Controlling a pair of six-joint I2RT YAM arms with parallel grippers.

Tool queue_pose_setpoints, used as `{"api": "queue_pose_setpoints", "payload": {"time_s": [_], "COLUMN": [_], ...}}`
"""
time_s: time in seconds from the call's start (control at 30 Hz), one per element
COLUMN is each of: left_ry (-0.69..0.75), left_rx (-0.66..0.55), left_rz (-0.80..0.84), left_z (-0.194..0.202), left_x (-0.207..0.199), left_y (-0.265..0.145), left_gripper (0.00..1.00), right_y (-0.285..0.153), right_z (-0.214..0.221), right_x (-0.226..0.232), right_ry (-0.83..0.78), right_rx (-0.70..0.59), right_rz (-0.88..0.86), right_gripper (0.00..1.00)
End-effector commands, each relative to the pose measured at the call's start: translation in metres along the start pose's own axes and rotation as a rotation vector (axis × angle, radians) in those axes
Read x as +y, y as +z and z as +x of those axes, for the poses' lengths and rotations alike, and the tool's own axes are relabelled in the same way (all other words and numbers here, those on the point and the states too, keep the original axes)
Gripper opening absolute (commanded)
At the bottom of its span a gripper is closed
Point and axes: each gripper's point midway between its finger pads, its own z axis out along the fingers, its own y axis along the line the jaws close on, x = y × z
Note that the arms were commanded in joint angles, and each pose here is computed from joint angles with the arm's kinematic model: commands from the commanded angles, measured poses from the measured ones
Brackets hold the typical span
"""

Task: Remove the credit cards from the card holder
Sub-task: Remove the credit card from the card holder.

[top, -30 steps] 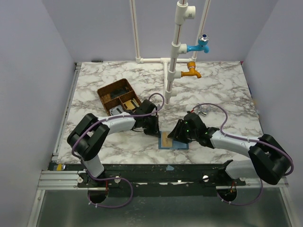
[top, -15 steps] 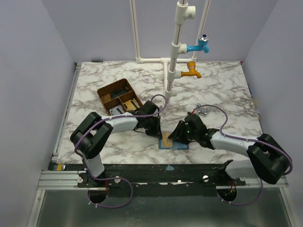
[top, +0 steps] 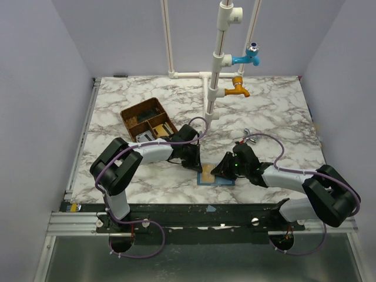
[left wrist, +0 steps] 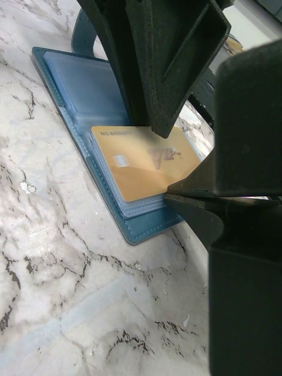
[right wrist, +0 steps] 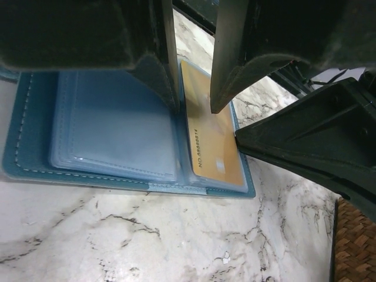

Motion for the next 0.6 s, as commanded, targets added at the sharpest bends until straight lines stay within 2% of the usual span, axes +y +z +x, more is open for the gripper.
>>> {"api": "queue_pose_setpoints", "payload": {"time_s": [0.0, 0.57], "left_ry": [-0.011, -0.029], "left_rx": [0.031, 0.045], "left_rz": [-0.057, -0.091], "left_z": [0.0079, 0.0120], "left_x": [0.0089, 0.0167], "left_y": [0.0095, 0.0115], "left_gripper": [0.00, 0.00], "right_y": [0.0014, 0.0026], "right_z": [0.0046, 0.0039], "right_x": [-0.0050, -0.0010], "right_ry": [0.024, 0.062], "right_rx": [0.019, 0.026], "right_rz": [-0.022, -0.090], "right_gripper": [0.29, 0.11]}}
